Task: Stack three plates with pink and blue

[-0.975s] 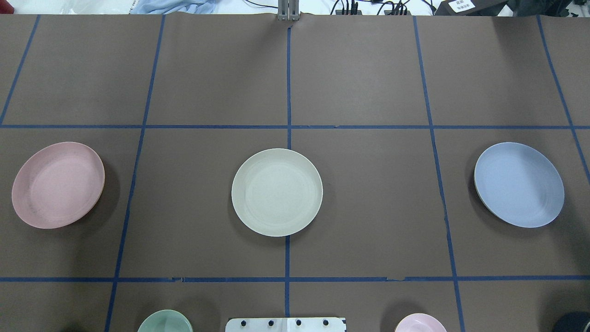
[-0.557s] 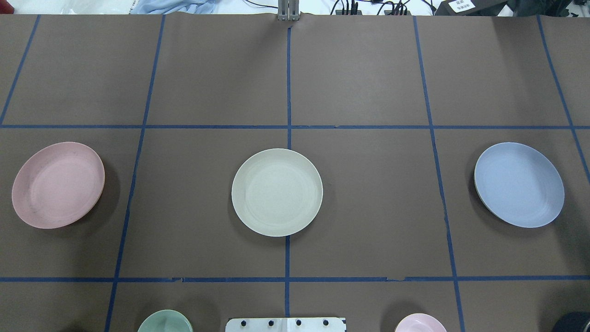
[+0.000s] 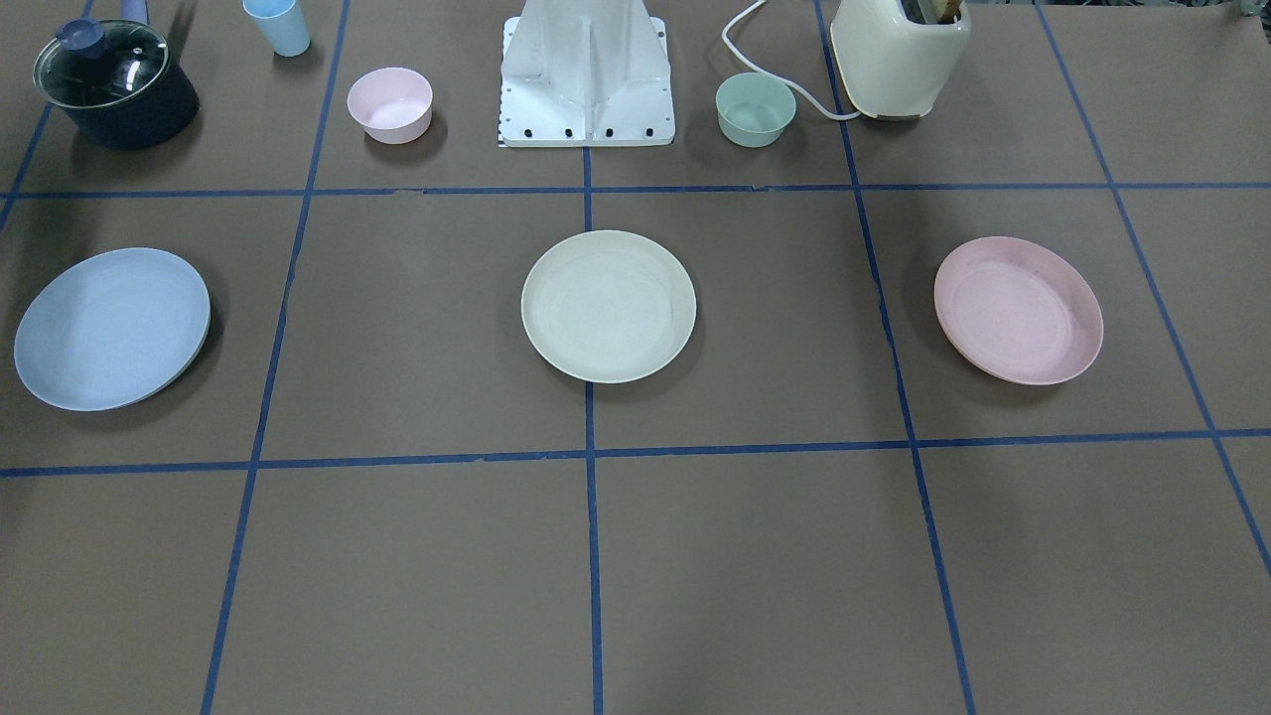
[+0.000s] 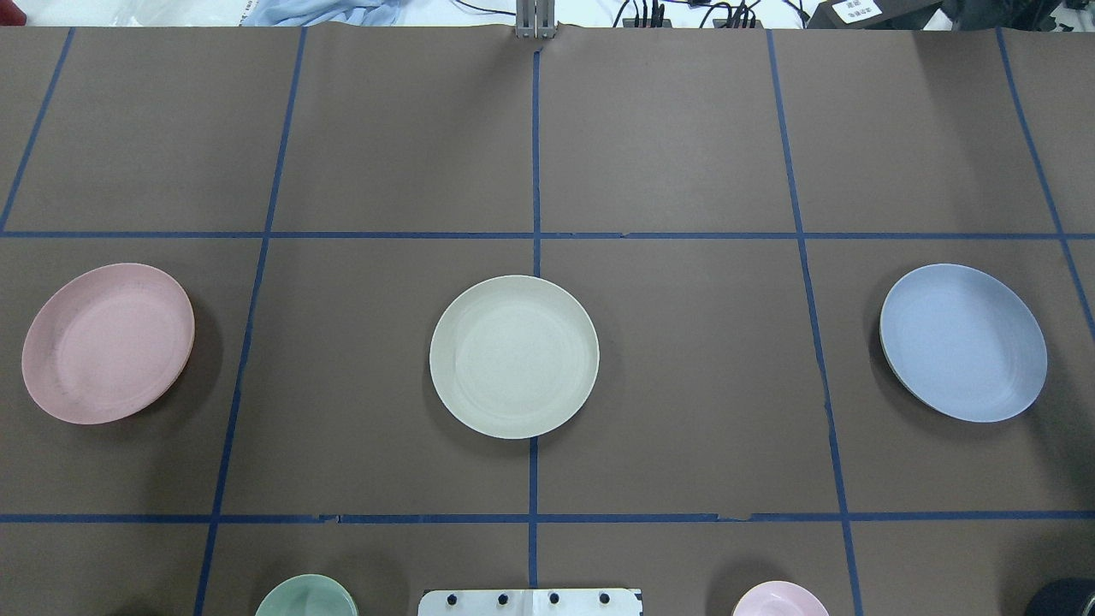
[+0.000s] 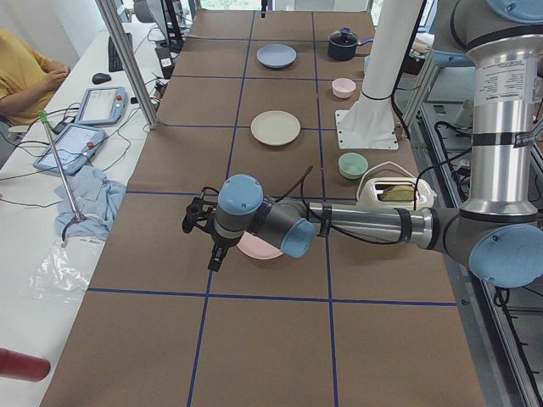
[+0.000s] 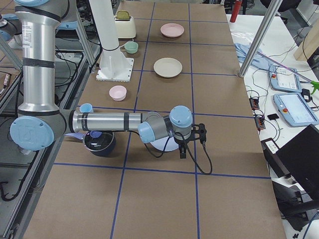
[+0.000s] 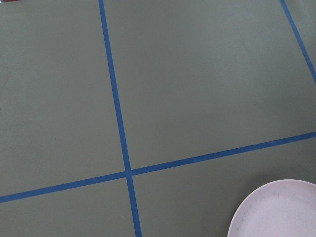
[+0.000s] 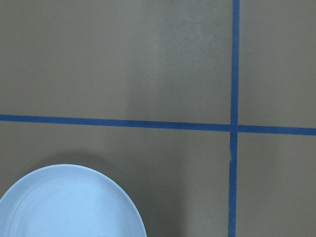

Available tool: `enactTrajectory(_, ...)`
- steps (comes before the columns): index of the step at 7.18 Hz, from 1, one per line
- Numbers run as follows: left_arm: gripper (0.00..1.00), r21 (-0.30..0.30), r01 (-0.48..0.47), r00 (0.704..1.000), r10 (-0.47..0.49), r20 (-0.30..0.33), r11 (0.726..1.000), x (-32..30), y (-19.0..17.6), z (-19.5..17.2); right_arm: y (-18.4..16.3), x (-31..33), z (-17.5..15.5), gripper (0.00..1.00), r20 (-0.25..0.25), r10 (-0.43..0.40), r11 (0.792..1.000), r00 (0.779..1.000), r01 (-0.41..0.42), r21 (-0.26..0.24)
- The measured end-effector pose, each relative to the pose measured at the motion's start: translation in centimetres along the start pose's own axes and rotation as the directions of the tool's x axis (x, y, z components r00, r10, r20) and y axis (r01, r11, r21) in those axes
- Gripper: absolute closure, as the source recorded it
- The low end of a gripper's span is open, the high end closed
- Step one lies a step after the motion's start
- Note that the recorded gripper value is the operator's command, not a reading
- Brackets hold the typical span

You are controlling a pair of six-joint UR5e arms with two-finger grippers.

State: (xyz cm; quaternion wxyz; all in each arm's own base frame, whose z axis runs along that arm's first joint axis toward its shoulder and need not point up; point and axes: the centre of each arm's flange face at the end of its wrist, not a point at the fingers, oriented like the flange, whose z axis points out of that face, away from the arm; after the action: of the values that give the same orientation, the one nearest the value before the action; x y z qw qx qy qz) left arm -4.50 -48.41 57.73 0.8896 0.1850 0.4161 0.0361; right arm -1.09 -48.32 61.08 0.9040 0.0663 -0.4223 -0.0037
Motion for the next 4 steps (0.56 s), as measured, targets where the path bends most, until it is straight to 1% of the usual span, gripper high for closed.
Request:
enactTrajectory(2,0.0,0.002,-0.007,1.0,0.007,-0.005,1.0,0.4,0.0,-0.1,0.2,-1.6,1.7,0.0,0.009,-0.033,0.999,0.999,0.033,-0.035)
enactTrajectory(4,0.0,0.002,-0.011,1.0,0.011,-0.008,1.0,0.5,0.1,0.0,0.4,-2.8,3.3,0.0,0.009,-0.038,0.997,0.999,0.039,-0.067)
